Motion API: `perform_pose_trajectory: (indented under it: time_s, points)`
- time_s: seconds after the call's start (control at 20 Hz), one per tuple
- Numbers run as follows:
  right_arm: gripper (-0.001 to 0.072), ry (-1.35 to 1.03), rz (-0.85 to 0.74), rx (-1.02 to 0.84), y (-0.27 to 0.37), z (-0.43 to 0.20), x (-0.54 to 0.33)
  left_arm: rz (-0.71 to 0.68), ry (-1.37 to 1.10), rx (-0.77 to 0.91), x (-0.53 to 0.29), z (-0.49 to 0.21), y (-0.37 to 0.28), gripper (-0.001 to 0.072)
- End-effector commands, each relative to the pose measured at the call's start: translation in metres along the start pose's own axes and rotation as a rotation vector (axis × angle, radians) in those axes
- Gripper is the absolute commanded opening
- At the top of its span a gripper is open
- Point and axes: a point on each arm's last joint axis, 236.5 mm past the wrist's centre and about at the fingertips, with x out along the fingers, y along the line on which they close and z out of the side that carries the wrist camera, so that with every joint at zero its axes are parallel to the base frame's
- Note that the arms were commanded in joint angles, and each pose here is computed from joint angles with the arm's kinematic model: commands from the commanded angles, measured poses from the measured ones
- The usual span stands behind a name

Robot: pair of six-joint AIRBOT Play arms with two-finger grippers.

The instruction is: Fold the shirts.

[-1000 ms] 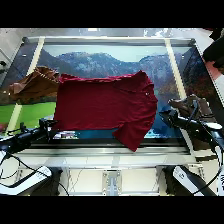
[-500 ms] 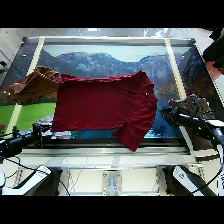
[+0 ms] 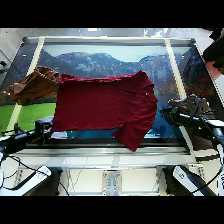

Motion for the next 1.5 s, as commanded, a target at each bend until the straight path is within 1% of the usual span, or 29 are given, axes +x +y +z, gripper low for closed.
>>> perform_pose_trajectory:
  time_s: [0.0,0.05,0.1,0.2,0.25,0.3,0.35,0.45,0.6,0.75,0.95,1.15,1.2,1.25,1.3,1.35,1.45]
  points:
    - [0.0433,0.004,0.004,0.0,0.001,-0.001,0.0,-0.008,0.013,-0.059,0.019,0.0,-0.001,0.0347]
    - [0.0433,0.009,0.008,0.0,0.002,-0.002,0.0,-0.02,0.013,-0.065,0.021,0.0,-0.003,0.0142]
    - [0.0433,0.02,0.012,0.0,0.003,-0.005,0.0,-0.036,0.005,-0.055,0.02,0.003,-0.007,0.0017]
    - [0.0433,0.053,-0.031,-0.025,-0.007,-0.012,-0.001,-0.068,-0.014,-0.061,0.018,0.006,-0.016,0.0014]
    - [0.0404,0.1,-0.1,-0.038,-0.024,-0.023,-0.002,-0.084,-0.023,-0.067,0.017,0.008,-0.02,0.0014]
    - [0.0375,0.146,-0.186,-0.001,-0.046,-0.037,-0.005,-0.101,-0.032,-0.074,0.015,0.01,-0.025,0.0014]
    - [0.0376,0.164,-0.237,0.059,-0.06,-0.046,-0.006,-0.114,-0.04,-0.08,0.014,0.011,-0.028,0.0014]
    - [0.0377,0.143,-0.254,0.102,-0.07,-0.051,-0.002,-0.112,-0.045,-0.071,0.014,0.012,-0.028,0.0014]
    - [0.0377,0.09,-0.285,0.078,-0.076,-0.04,0.01,-0.111,-0.049,-0.055,0.014,0.013,-0.028,0.0014]
    - [0.0378,0.11,-0.267,0.093,-0.072,-0.045,0.037,-0.111,-0.049,-0.055,0.014,0.013,-0.028,0.0014]
    - [0.0377,0.135,-0.285,0.094,-0.075,-0.05,0.067,-0.11,-0.049,-0.054,0.014,0.013,-0.028,0.0014]
    - [0.0374,0.175,-0.286,0.069,-0.07,-0.054,0.087,-0.106,-0.058,-0.003,0.014,0.015,-0.027,0.0014]
    - [0.0349,0.176,-0.279,0.069,-0.067,-0.053,0.091,-0.106,-0.059,0.009,0.014,0.015,-0.027,0.0014]
    - [0.0127,0.172,-0.27,0.063,-0.062,-0.049,0.092,-0.106,-0.061,0.053,0.014,0.015,-0.027,0.0014]
    - [0.001,0.179,-0.249,0.051,-0.054,-0.047,0.092,-0.113,-0.054,0.086,0.013,0.013,-0.03,0.0014]
    - [0.0012,0.191,-0.213,-0.002,-0.038,-0.043,0.09,-0.133,-0.042,0.132,0.01,0.011,-0.038,0.0013]
    - [0.0011,0.199,-0.128,-0.115,0.008,-0.033,0.077,-0.214,-0.024,0.287,-0.009,0.008,-0.077,0.0012]
